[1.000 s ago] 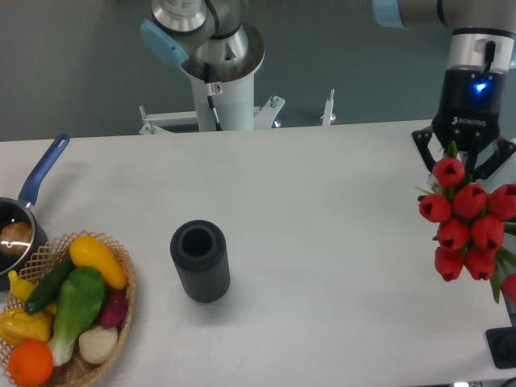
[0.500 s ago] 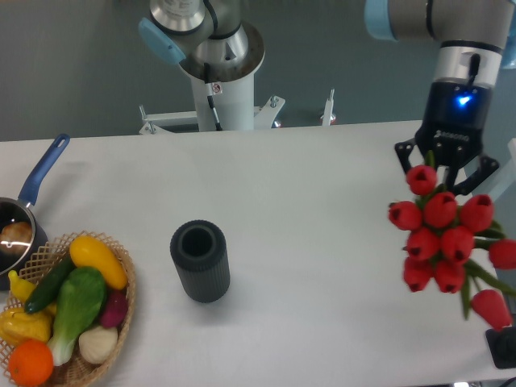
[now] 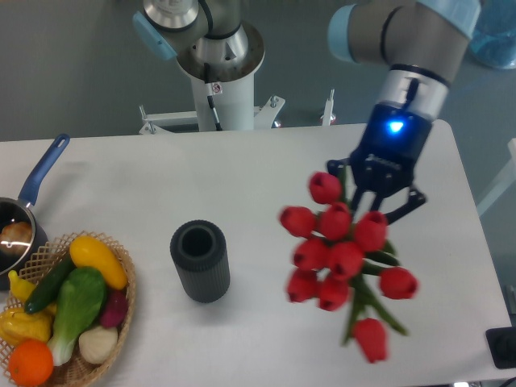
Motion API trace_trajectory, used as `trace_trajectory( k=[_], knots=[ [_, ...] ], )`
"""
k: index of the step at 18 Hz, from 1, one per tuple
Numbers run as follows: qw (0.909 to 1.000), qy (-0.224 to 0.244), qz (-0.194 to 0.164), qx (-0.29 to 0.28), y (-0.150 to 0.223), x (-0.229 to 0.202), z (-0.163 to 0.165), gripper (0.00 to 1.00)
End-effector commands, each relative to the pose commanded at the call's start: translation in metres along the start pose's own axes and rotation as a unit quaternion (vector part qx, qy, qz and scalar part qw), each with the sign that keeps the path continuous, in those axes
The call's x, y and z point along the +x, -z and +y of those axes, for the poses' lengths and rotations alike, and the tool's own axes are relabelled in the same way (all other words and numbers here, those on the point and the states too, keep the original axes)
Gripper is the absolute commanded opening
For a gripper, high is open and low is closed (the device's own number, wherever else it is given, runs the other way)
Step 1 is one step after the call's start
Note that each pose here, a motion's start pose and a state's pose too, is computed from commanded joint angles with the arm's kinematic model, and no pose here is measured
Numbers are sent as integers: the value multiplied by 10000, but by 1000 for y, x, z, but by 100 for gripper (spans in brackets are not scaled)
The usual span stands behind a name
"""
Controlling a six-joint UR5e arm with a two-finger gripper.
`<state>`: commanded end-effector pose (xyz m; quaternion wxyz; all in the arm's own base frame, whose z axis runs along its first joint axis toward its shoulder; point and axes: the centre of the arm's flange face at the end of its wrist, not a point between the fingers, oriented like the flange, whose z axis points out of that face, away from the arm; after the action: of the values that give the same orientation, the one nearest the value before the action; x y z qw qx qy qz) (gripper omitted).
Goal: Insert the flowers into the vase
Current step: 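Carry the tulip bunch over the black vase, stems pointing down, then lower the tulip stems into the black vase opening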
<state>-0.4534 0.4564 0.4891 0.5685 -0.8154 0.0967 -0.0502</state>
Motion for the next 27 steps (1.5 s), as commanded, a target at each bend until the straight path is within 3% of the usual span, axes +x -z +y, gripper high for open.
trace_trajectory(
  k=[4, 8, 14, 19, 27],
  knots=[
    [9946, -65, 627, 823, -12, 19, 10, 7],
    [9860, -108, 952, 1368, -18, 41, 34, 7],
    [9657, 241, 1337, 2211, -19, 56, 51, 7],
    [9652, 321, 1305, 2246, -22, 86, 83, 7],
    [9616, 500, 1447, 2276, -34, 101, 94, 7]
  ],
)
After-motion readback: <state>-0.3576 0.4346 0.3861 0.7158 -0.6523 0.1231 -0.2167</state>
